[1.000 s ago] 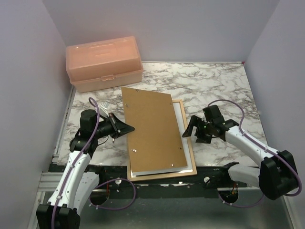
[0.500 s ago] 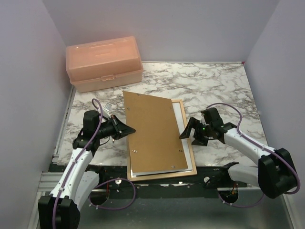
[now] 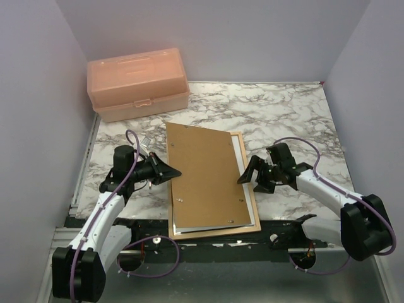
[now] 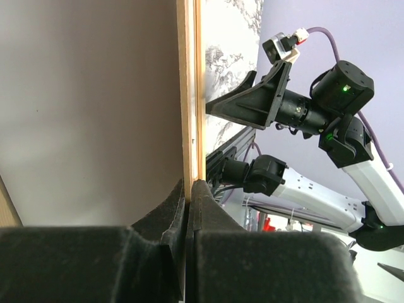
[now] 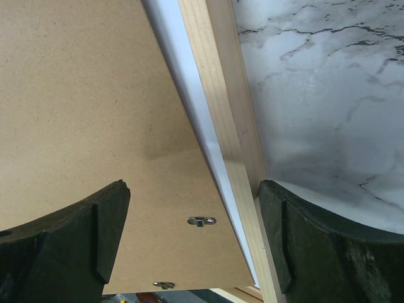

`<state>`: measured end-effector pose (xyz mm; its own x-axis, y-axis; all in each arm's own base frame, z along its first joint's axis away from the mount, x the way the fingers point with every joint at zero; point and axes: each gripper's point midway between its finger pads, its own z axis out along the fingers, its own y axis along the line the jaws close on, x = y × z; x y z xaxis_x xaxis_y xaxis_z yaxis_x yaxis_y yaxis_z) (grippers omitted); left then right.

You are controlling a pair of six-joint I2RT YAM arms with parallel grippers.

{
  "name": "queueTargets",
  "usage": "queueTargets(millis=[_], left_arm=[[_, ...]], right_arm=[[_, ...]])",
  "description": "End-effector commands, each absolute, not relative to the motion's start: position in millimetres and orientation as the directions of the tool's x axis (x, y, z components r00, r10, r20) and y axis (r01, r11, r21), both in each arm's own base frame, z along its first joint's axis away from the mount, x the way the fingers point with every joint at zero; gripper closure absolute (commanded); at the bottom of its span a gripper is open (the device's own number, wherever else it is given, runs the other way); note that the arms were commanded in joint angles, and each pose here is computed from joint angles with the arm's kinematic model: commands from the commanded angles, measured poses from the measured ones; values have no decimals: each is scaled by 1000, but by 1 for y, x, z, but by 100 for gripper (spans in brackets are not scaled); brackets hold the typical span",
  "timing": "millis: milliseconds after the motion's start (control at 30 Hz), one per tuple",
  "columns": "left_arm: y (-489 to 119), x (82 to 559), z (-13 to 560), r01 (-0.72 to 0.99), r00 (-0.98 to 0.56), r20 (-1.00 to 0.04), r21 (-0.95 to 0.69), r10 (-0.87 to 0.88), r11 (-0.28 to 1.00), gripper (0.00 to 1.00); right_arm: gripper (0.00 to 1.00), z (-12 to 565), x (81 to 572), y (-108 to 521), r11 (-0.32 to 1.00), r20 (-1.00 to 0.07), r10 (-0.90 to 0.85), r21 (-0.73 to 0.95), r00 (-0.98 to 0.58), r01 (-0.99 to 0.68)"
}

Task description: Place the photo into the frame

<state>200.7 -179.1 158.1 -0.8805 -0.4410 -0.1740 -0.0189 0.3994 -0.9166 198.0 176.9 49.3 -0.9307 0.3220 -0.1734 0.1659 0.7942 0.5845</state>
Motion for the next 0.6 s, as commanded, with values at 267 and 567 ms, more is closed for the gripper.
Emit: queueTargets(millis=[267, 567], left_arm=[[-193, 191, 173, 66, -920, -196, -931, -339, 359, 100], [-193, 188, 174, 64, -923, -195, -928, -331, 366, 100]], right_arm=[[10, 45, 194, 180, 778, -146, 320, 605, -936, 171], [10, 45, 193, 181, 776, -145, 317, 608, -937, 168]])
